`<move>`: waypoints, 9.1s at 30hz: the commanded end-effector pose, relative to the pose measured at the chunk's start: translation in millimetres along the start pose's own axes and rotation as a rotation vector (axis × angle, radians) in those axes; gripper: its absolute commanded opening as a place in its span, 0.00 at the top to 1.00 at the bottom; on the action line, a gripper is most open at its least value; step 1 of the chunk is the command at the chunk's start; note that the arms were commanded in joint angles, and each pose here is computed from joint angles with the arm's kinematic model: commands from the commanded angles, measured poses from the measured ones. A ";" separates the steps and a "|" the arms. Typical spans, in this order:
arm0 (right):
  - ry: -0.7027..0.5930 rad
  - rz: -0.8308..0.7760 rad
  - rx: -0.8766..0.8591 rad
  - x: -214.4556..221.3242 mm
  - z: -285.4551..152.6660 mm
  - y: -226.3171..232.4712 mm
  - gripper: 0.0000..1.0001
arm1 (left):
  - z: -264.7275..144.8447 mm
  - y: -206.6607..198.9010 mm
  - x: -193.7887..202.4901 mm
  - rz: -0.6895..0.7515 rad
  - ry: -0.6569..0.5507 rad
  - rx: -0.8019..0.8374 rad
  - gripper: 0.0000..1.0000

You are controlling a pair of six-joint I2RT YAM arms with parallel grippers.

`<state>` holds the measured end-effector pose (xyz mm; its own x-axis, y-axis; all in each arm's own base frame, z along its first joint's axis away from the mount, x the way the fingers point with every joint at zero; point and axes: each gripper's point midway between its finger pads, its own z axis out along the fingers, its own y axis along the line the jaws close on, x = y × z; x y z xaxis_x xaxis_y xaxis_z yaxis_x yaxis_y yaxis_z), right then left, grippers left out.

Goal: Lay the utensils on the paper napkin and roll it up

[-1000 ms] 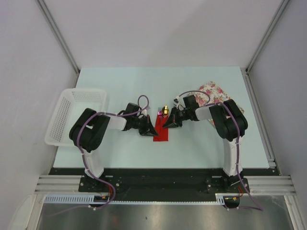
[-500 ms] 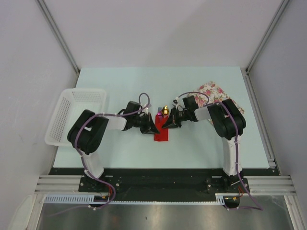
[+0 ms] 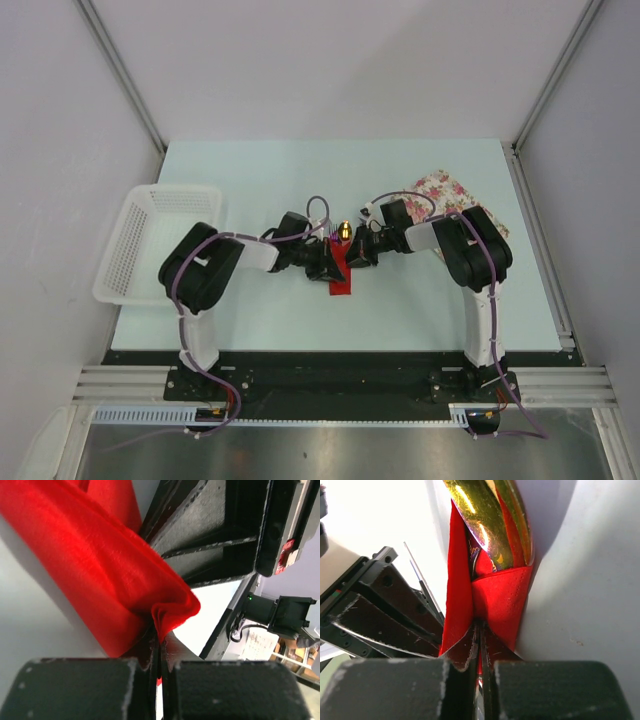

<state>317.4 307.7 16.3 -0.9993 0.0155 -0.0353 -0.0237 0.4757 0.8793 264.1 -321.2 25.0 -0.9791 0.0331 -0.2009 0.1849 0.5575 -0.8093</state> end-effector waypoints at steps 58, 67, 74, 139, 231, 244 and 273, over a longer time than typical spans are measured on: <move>-0.016 -0.117 0.105 -18.0 -37.9 25.5 0.53 | 14.0 16.4 37.6 0.046 0.218 -0.012 0.86; 0.034 -0.130 0.201 -7.8 -29.5 -4.8 0.80 | 12.4 14.1 37.0 0.059 0.213 -0.006 0.81; 0.054 -0.132 0.246 -2.6 -30.2 -26.5 1.00 | -14.0 -29.2 11.9 0.055 0.059 0.196 0.56; 0.007 -0.108 0.134 -21.0 -49.1 -5.7 0.51 | 1.5 17.3 36.2 -0.024 0.140 0.004 0.83; 0.058 -0.172 0.467 -13.7 -38.6 -68.9 0.53 | 7.4 17.9 32.9 -0.069 0.114 0.061 0.95; 0.114 -0.082 0.443 -0.4 -22.6 -91.4 0.78 | 7.0 15.4 32.6 -0.063 0.110 0.071 0.94; -0.094 -0.409 0.239 -59.4 -66.6 52.3 1.00 | -168.3 -57.1 -95.2 0.425 -0.471 0.022 0.07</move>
<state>352.8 269.2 46.8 -0.9515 -0.1450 -0.2715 -0.2954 0.6779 0.6732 318.8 -226.3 144.8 -0.8037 -0.1317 -0.5803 0.4377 0.5298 -0.7264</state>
